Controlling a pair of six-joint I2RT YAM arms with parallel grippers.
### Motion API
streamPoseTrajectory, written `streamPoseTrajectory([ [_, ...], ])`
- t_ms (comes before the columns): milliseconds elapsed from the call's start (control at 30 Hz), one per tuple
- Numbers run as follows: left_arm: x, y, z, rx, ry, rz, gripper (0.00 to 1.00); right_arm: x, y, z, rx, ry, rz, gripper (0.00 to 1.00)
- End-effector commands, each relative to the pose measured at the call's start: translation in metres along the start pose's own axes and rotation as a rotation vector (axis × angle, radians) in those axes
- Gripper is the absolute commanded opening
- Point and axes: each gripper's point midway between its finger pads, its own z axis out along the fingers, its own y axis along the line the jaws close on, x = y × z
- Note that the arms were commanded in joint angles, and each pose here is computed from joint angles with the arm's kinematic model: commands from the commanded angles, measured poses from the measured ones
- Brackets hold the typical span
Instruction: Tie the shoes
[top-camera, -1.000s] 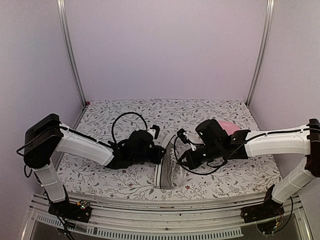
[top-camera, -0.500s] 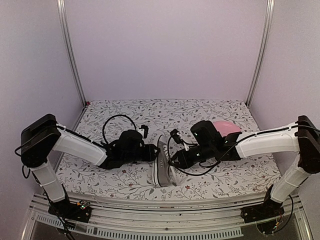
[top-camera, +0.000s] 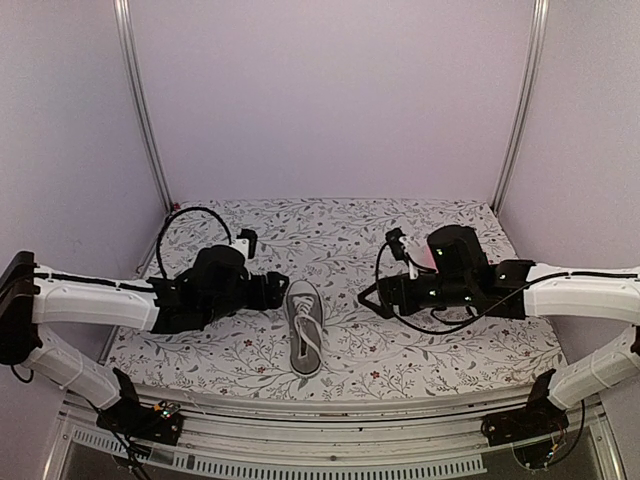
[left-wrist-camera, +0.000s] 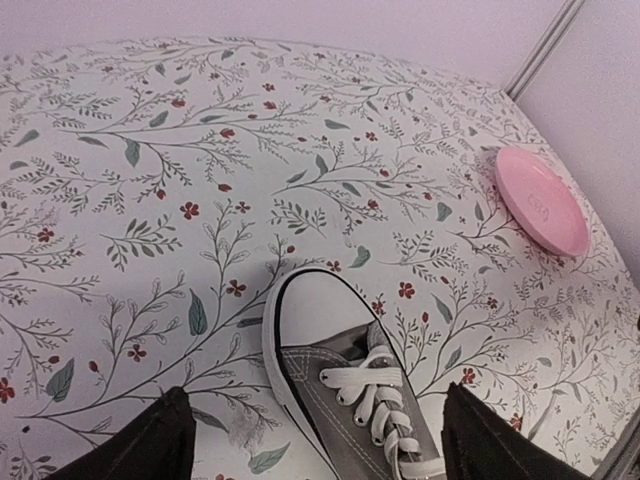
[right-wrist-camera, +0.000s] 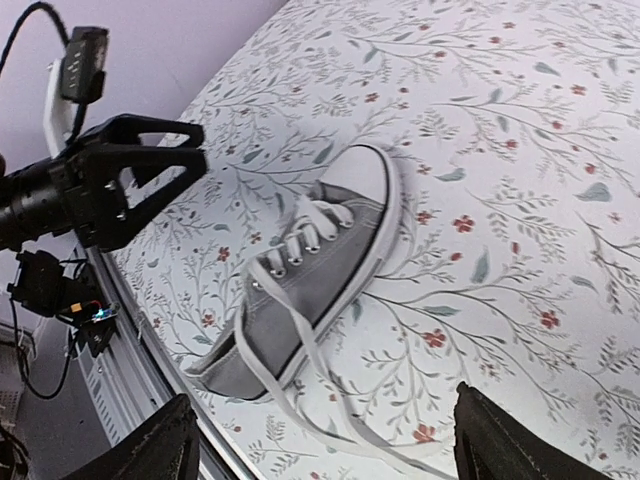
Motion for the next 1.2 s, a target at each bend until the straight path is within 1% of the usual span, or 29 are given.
streamPoseTrajectory([
  [0,0.000,-0.038,-0.006,0.098,0.026,0.163,0.82,0.019,-0.065,-0.025,0.206,-0.023,0.122,0.89],
  [67,0.012,-0.080,-0.002,0.206,0.076,0.248,0.78,0.025,-0.087,-0.034,0.248,-0.033,0.182,0.89],
  [100,0.019,-0.100,-0.001,0.256,0.099,0.297,0.77,0.028,-0.097,-0.039,0.269,-0.040,0.210,0.89],
  [200,0.056,-0.163,0.008,0.427,0.199,0.439,0.76,0.031,-0.124,-0.053,0.318,-0.074,0.279,0.89],
  [267,0.085,-0.199,0.012,0.517,0.266,0.514,0.74,0.031,-0.135,-0.061,0.334,-0.100,0.324,0.89],
  [333,0.106,-0.222,0.021,0.555,0.309,0.579,0.69,0.028,-0.141,-0.068,0.338,-0.128,0.354,0.89],
  [400,0.127,-0.237,0.033,0.571,0.342,0.629,0.61,0.025,-0.143,-0.074,0.333,-0.156,0.375,0.89],
  [467,0.142,-0.243,0.043,0.587,0.367,0.651,0.56,0.022,-0.146,-0.080,0.339,-0.182,0.388,0.90],
  [567,0.162,-0.248,0.057,0.604,0.414,0.666,0.50,0.020,-0.151,-0.087,0.344,-0.208,0.401,0.91],
  [800,0.171,-0.248,0.078,0.550,0.431,0.682,0.40,0.023,-0.150,-0.092,0.319,-0.221,0.414,0.91],
  [1000,0.184,-0.238,0.078,0.541,0.465,0.710,0.36,0.029,-0.150,-0.091,0.310,-0.218,0.427,0.91],
  [1167,0.192,-0.232,0.078,0.527,0.481,0.770,0.34,0.028,-0.150,-0.091,0.308,-0.220,0.430,0.91],
])
